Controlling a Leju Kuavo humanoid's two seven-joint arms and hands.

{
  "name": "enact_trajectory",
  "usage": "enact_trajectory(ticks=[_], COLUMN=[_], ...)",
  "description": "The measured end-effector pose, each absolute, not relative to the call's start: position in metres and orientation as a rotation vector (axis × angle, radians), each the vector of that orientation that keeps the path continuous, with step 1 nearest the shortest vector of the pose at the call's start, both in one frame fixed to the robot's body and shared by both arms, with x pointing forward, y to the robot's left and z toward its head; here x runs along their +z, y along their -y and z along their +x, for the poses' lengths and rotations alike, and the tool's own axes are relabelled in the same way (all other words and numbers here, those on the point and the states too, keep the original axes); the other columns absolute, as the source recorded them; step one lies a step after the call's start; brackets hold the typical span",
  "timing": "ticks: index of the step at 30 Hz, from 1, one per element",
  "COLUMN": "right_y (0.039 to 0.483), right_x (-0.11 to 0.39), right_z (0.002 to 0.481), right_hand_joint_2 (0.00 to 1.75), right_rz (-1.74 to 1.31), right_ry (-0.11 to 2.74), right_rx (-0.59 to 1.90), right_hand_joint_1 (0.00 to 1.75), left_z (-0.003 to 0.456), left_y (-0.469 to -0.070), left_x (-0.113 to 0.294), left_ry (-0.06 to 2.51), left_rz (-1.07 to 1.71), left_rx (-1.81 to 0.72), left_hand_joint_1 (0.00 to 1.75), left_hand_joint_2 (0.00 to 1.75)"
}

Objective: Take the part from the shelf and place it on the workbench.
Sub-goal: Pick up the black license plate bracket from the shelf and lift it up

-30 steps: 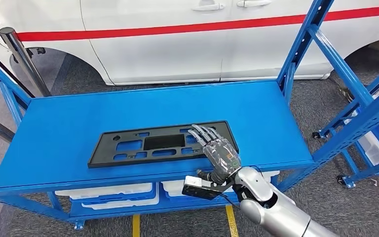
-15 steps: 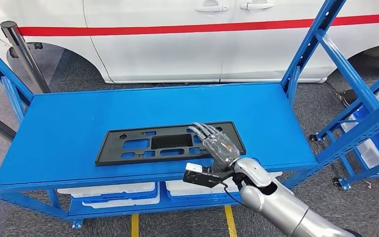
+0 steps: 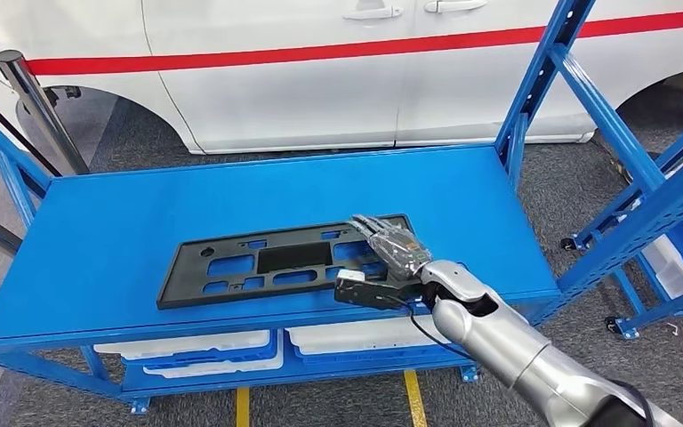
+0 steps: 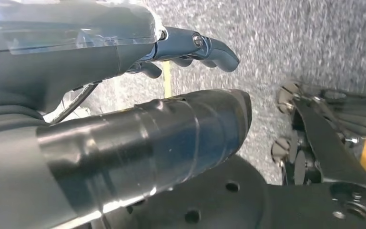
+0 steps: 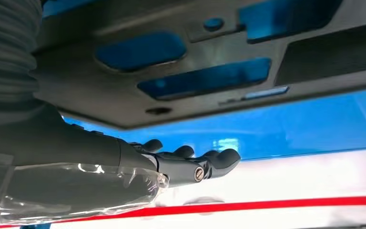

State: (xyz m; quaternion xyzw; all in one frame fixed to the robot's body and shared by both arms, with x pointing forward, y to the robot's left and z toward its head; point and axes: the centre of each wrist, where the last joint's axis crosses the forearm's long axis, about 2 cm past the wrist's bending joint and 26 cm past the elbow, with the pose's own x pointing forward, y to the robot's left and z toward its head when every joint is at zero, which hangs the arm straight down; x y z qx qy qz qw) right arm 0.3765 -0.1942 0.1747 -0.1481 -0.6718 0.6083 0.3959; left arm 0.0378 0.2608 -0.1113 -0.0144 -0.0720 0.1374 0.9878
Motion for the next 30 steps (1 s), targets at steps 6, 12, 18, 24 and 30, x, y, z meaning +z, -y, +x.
enact_trajectory(ticks=[6,12,18,24,30], right_y=[0.193,0.195,0.198,0.197,0.196], right_x=[0.172,0.174,0.173,0.180,0.181], right_z=[0.388,0.396,0.400,0.404,0.405], right_hand_joint_2=[1.75,1.75,1.75,1.75,1.75], right_rz=[-0.336,-0.328,-0.329,-0.339,-0.337], right_ry=[1.640,1.612,1.594,1.602,1.608], right_rx=[1.562,1.566,1.570,1.584,1.582], right_hand_joint_1=[0.46,1.75,1.75,1.75,1.75], left_z=[0.038,0.039,0.039,0.039,0.039], left_y=[-0.263,-0.265,-0.266,-0.266,-0.267], left_x=[-0.111,-0.111,-0.112,-0.111,-0.112], left_ry=[0.158,0.169,0.174,0.190,0.226], left_rz=[-0.023,-0.020,-0.028,-0.022,0.001], left_rx=[0.289,0.297,0.297,0.296,0.286], left_hand_joint_1=[0.00,0.00,0.00,0.00,0.00], left_hand_joint_2=[0.00,0.00,0.00,0.00,1.75])
